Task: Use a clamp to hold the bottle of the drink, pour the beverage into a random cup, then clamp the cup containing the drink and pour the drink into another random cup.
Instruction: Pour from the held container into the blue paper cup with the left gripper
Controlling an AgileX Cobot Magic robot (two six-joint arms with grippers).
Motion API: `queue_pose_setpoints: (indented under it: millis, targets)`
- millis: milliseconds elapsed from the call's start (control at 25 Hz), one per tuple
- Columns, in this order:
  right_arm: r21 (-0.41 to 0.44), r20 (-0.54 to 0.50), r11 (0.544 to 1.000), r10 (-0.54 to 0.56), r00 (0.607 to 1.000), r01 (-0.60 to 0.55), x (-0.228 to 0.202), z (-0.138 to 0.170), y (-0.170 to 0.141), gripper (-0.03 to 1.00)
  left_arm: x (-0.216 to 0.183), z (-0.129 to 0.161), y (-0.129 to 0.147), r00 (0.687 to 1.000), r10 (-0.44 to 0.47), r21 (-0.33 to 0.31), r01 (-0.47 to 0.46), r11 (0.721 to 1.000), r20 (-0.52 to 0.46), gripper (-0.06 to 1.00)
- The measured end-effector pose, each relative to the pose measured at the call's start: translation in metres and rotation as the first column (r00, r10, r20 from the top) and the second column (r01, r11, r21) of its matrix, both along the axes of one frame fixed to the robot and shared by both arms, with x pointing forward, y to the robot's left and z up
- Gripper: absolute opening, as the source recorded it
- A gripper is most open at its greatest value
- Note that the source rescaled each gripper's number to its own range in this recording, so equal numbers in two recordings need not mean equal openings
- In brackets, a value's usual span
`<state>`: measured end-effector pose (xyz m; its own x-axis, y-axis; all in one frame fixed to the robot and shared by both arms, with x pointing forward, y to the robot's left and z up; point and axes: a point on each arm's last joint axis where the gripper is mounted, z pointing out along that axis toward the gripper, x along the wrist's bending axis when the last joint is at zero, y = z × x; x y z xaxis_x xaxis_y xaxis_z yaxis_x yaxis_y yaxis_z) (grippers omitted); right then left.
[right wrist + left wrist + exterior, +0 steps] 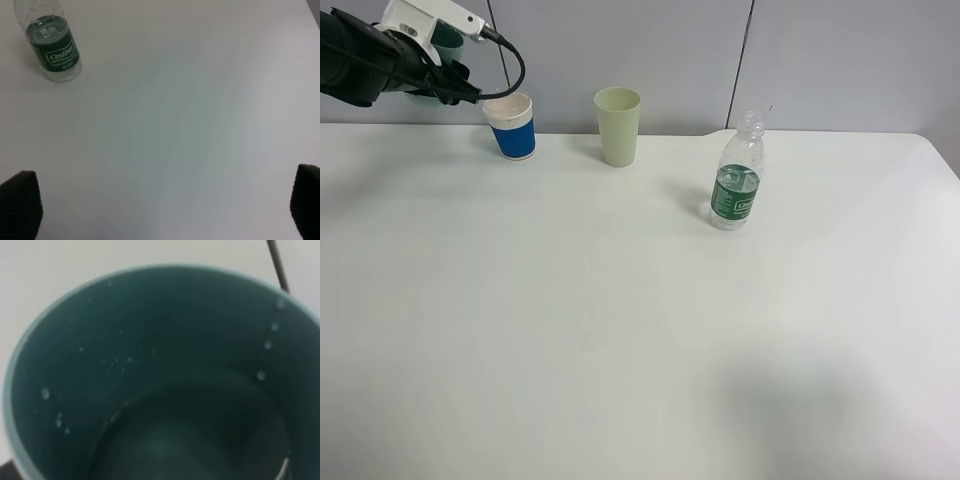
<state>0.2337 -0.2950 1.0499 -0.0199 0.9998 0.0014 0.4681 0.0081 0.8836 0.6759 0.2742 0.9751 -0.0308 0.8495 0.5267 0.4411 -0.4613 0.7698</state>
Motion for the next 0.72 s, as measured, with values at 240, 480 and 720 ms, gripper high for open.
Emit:
queue_pose_setpoints:
  millis: [240, 480, 720]
  targets:
    - [0.000, 0.000, 1.000, 0.000, 1.000, 0.000, 0.000, 0.000, 0.000, 1.00, 0.011, -0.005, -0.001, 0.999, -0.032, 0.123, 0.037, 0.992, -0.036, 0.03]
    - [0.000, 0.000, 1.000, 0.000, 1.000, 0.000, 0.000, 0.000, 0.000, 1.00, 0.017, -0.014, -0.009, 0.994, -0.061, 0.300, 0.086, 0.950, -0.091, 0.03]
    - [0.000, 0.000, 1.000, 0.000, 1.000, 0.000, 0.000, 0.000, 0.000, 1.00, 0.023, -0.016, -0.023, 0.988, -0.098, 0.389, 0.137, 0.911, -0.118, 0.03]
